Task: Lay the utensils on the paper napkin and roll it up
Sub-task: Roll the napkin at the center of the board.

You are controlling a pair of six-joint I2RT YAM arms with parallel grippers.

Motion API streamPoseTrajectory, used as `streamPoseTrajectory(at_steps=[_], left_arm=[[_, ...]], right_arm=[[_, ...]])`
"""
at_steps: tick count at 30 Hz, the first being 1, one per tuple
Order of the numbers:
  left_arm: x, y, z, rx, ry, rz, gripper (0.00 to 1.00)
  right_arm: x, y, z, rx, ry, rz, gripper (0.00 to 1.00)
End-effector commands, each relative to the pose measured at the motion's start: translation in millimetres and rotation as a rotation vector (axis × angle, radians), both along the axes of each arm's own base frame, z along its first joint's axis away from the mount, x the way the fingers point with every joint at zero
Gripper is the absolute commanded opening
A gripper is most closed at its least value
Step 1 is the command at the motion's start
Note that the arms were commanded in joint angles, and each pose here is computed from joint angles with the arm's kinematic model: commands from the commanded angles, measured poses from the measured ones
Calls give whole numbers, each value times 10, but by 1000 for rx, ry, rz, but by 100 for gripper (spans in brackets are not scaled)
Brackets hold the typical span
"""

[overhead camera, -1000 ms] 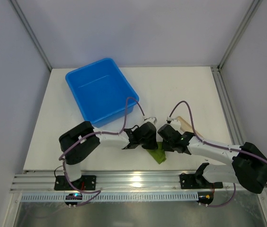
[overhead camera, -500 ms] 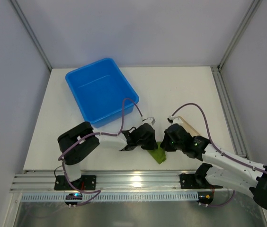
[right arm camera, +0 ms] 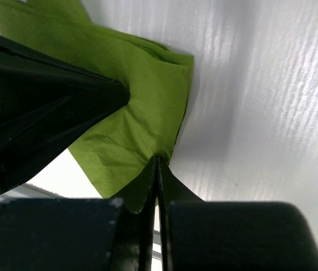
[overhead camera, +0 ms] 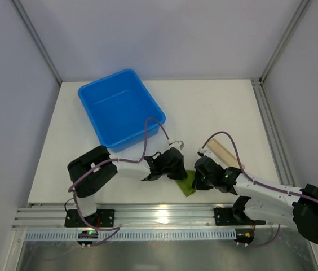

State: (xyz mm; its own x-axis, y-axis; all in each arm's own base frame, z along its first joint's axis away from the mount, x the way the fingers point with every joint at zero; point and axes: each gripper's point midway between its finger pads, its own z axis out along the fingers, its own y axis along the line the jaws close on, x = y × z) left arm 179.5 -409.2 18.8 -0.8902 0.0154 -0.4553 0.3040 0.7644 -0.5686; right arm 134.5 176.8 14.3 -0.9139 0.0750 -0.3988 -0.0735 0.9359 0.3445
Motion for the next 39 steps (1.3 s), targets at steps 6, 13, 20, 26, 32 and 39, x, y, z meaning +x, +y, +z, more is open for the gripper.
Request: streamPoseTrajectory(at_steps=[6, 13, 20, 26, 32, 39], left_arm=[[-148, 375, -364, 169, 45, -11, 0], [-186, 429, -412, 181, 51, -21, 0], [-181, 394, -353, 161, 48, -23, 0], [-175, 379, -310, 150, 42, -25, 0], [-183, 384, -321, 144, 45, -21, 0], [-179, 381, -317, 140, 44, -18, 0]], right_arm=[[-75, -27, -37, -76, -4, -27, 4], [-66, -22, 223, 0, -63, -63, 28], [-174, 52, 213, 115, -40, -67, 55], [-200, 75, 74, 98, -9, -61, 55], [-203, 141, -68, 61, 23, -18, 48], [-219, 131, -139, 20, 42, 9, 41]])
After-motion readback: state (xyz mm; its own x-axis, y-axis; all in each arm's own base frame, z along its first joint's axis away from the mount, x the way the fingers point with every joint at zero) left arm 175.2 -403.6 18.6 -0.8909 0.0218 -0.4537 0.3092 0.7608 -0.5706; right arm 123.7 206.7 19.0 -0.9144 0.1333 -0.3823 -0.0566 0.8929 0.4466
